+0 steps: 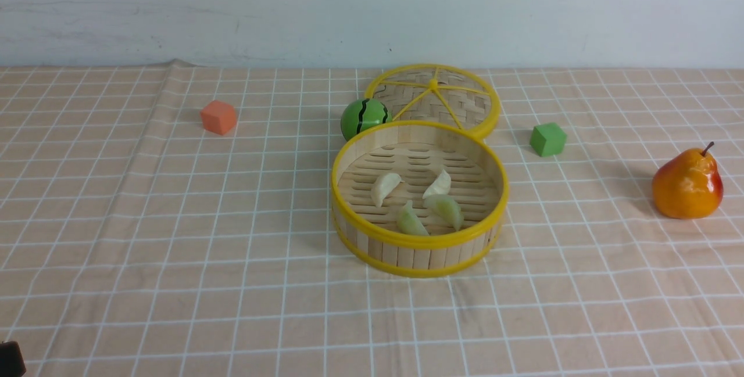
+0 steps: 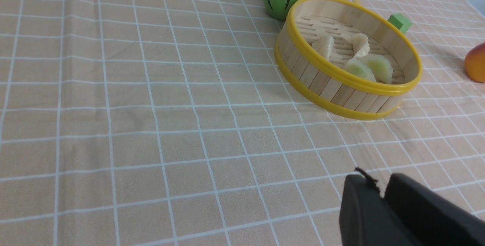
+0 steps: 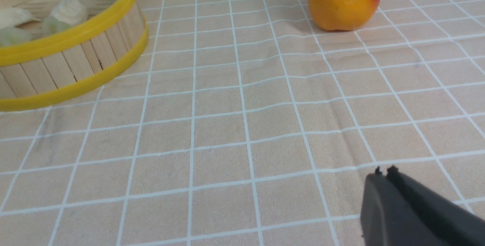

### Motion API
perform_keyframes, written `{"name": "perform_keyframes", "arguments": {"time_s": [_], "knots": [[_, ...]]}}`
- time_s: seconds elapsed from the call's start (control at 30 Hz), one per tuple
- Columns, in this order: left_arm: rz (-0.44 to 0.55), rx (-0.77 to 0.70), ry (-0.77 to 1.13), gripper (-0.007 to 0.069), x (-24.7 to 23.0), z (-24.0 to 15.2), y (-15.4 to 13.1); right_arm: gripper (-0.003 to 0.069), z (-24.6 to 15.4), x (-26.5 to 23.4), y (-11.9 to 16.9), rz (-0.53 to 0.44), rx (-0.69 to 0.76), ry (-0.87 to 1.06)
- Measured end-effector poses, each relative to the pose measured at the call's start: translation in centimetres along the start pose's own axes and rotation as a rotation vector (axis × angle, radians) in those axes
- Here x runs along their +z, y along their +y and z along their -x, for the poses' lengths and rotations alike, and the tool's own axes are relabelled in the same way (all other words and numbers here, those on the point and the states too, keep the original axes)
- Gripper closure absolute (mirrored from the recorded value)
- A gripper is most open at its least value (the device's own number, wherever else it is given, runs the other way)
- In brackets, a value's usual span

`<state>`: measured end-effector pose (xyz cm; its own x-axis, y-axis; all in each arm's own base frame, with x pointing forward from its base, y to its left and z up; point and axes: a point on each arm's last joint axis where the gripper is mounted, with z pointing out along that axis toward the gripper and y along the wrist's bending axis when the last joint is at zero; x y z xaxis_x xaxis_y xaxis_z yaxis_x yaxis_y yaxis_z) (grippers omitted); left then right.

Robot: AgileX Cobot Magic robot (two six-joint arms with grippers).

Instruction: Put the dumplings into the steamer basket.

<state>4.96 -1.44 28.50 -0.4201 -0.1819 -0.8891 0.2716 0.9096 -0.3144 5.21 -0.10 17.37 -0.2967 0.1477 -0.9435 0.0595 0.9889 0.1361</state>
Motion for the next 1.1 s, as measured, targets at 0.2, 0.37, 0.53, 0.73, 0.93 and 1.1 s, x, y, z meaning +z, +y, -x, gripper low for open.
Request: {"name": "perform_keyframes", "arguments": {"time_s": [0.2, 0.37, 0.53, 0.73, 0.93, 1.1], "knots": [[0.002, 0.001, 0.005, 0.0533, 0.1, -0.1, 0.0, 0.0660, 0.0, 0.0, 0.0, 0.000, 0.001, 0.000], [0.003, -0.041, -0.050, 0.0584, 0.9, -0.8, 0.1, 0.0656, 0.0, 0.0, 0.0, 0.000, 0.001, 0.000], [0.053, -0.018, -0.209, 0.0639, 2.4, -1.9, 0.9, 0.0650, 0.0, 0.0, 0.0, 0.000, 0.000, 0.000], [0.162, 0.042, -0.410, 0.0639, 2.7, -4.1, 2.6, 0.0645, 0.0, 0.0, 0.0, 0.000, 0.000, 0.000], [0.261, 0.034, -0.436, 0.0639, 2.8, -6.7, 3.9, 0.0637, 0.0, 0.0, 0.0, 0.000, 0.000, 0.000], [0.332, 0.000, -0.313, 0.0639, 3.3, -8.3, 4.6, 0.0630, 0.0, 0.0, 0.0, 0.000, 0.000, 0.000]]}}
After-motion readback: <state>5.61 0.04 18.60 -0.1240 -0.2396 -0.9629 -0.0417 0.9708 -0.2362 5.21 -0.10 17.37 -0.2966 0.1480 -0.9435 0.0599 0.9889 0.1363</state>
